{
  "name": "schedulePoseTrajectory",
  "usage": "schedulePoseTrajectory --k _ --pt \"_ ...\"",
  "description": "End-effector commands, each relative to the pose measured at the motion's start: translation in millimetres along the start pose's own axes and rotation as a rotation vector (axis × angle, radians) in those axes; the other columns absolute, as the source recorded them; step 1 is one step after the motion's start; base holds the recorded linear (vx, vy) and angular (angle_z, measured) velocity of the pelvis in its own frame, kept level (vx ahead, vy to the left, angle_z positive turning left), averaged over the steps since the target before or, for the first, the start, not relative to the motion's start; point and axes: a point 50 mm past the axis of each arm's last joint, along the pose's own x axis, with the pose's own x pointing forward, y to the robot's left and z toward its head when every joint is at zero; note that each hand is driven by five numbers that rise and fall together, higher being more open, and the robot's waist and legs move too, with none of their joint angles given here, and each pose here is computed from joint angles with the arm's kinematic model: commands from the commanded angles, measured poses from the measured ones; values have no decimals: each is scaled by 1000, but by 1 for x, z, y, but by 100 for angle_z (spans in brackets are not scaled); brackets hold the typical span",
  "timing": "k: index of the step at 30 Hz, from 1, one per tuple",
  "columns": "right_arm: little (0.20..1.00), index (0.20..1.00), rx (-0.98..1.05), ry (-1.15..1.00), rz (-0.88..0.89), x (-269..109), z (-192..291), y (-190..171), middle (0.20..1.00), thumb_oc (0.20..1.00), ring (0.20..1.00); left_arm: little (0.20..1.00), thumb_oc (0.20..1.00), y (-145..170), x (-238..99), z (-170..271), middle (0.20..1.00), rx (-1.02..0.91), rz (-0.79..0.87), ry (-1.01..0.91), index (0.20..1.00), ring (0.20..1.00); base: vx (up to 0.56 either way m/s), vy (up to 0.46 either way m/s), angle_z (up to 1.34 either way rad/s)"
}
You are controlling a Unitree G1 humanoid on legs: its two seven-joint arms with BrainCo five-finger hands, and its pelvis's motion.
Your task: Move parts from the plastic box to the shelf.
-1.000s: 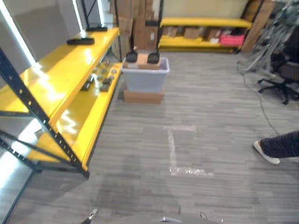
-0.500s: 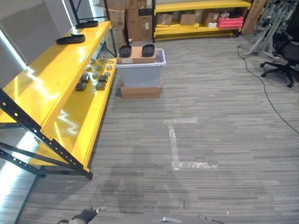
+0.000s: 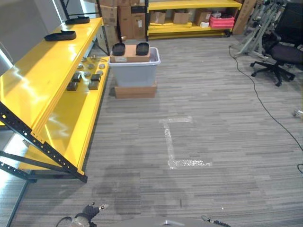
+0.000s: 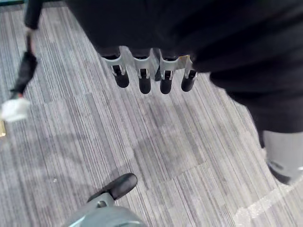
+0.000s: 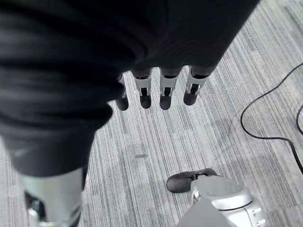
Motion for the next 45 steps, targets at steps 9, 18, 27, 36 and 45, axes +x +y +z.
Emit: schedulePoseTrajectory --k 9,18,27,36,45 --pt "1000 1000 -12 -250 13 -1 61 10 1000 1000 1000 1000 1000 31 3 47 1000 -147 92 -179 1000 1000 4 46 1" --pt "1000 1000 -182 -227 52 0 69 24 1000 1000 1000 1000 1000 30 5 41 1000 -80 72 -124 1000 1000 9 53 -21" --pt "1000 1000 -145 -73 42 2 23 13 1000 1000 1000 1000 1000 3 4 31 1000 -113 0 -83 1000 1000 154 -180 13" --pt "1000 1000 -128 -125 -5 1 41 -1 1000 1000 1000 1000 1000 -12 4 33 1000 -97 -34 -87 1000 1000 163 -43 4" --pt "1000 1000 -175 -160 49 2 53 16 1000 1000 1000 1000 1000 -3 1 -1 1000 -42 -21 38 1000 1000 309 103 -28"
